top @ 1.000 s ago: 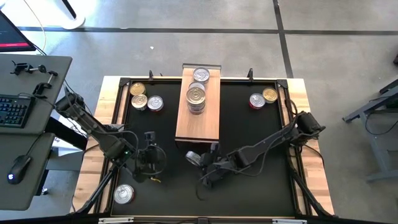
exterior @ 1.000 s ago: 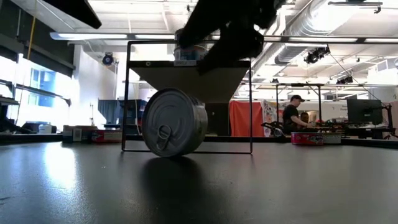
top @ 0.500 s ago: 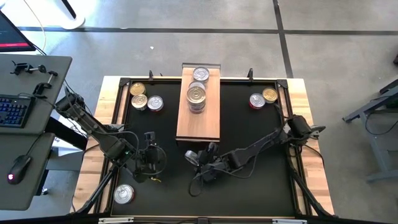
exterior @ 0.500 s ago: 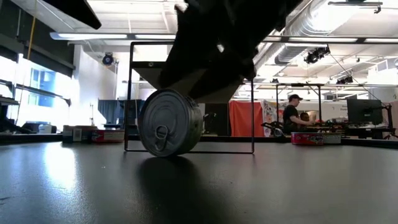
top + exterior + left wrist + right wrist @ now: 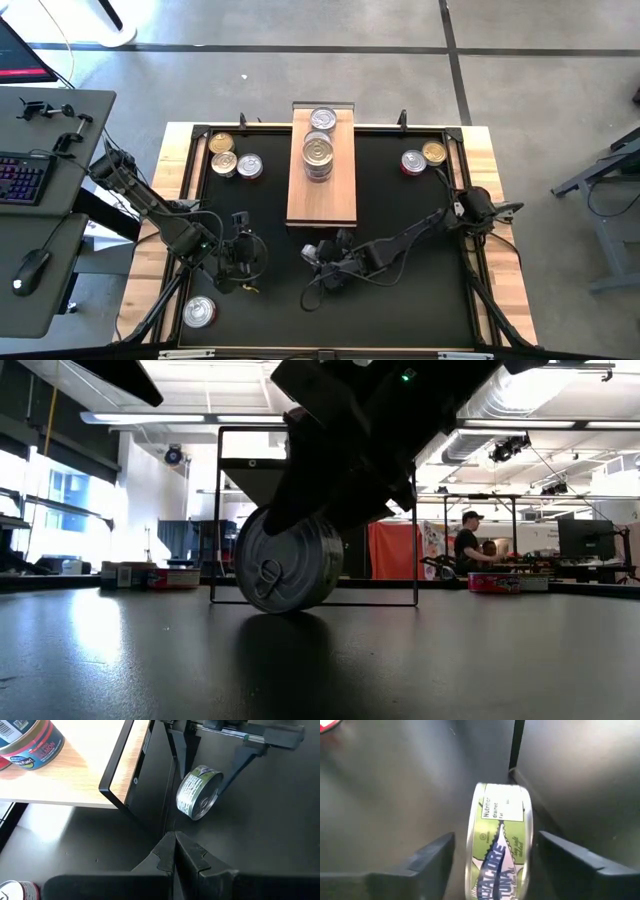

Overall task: Stack canned seafood by type on shelf
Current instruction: Stack the green tuna can on top of the green tuna can on the shelf

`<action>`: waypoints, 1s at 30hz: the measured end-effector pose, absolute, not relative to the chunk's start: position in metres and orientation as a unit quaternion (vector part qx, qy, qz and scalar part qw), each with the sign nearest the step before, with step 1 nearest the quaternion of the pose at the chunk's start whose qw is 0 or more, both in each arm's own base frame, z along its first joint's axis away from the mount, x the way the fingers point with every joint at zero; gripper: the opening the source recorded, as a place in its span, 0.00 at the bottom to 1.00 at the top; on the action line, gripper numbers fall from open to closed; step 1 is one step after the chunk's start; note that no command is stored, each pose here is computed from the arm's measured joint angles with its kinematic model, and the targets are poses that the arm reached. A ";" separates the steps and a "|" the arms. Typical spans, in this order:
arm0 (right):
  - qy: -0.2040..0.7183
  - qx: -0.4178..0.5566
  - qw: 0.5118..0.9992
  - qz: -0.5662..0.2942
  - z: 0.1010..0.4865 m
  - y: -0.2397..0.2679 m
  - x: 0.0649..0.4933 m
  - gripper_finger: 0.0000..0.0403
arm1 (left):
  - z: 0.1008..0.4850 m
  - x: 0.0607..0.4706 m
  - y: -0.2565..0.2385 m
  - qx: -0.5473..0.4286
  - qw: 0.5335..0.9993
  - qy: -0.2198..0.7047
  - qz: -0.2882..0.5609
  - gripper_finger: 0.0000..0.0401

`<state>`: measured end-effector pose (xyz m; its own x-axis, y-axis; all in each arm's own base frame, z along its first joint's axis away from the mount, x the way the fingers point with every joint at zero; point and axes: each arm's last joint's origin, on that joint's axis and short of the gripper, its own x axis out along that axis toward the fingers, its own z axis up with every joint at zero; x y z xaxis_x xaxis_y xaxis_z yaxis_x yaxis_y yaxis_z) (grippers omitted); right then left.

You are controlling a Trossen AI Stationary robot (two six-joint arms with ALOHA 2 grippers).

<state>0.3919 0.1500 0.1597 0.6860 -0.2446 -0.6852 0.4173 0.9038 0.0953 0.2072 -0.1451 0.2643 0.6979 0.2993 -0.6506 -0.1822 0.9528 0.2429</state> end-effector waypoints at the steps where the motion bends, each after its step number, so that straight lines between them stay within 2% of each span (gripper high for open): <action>1: 0.355 0.134 0.907 -0.180 0.159 0.150 0.392 0.63 | 0.264 0.207 -0.145 0.080 0.918 0.366 0.131 0.00; 6: 0.374 0.177 0.900 -0.134 0.161 0.158 0.390 0.30 | 0.264 0.207 -0.146 0.074 0.918 0.371 0.123 0.00; 10: 0.392 0.178 0.902 -0.027 0.178 0.174 0.384 0.30 | 0.267 0.204 -0.147 0.045 0.914 0.396 0.078 0.00; 13: 0.372 0.202 0.904 0.055 0.211 0.184 0.374 0.30 | 0.272 0.200 -0.146 0.024 0.913 0.404 0.051 0.00; 16: 0.338 0.217 0.911 0.092 0.250 0.188 0.357 0.30 | 0.278 0.197 -0.143 0.007 0.917 0.395 0.048 0.00; 21: 0.239 0.214 0.946 0.046 0.308 0.179 0.329 0.30 | 0.284 0.195 -0.139 0.004 0.926 0.372 0.069 0.00; 25: 0.185 0.214 0.959 -0.009 0.334 0.161 0.318 0.30 | 0.284 0.195 -0.139 0.008 0.928 0.365 0.077 0.00; 30: 0.142 0.235 0.958 -0.085 0.351 0.132 0.315 0.30 | 0.289 0.192 -0.140 0.000 0.925 0.381 0.009 0.00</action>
<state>0.3155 0.1320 0.3511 0.9452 -0.0955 -0.3121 0.2294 0.8747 0.4269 0.1921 -0.1404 0.2894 0.7097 0.0162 -0.7043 -0.0156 0.9999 0.0073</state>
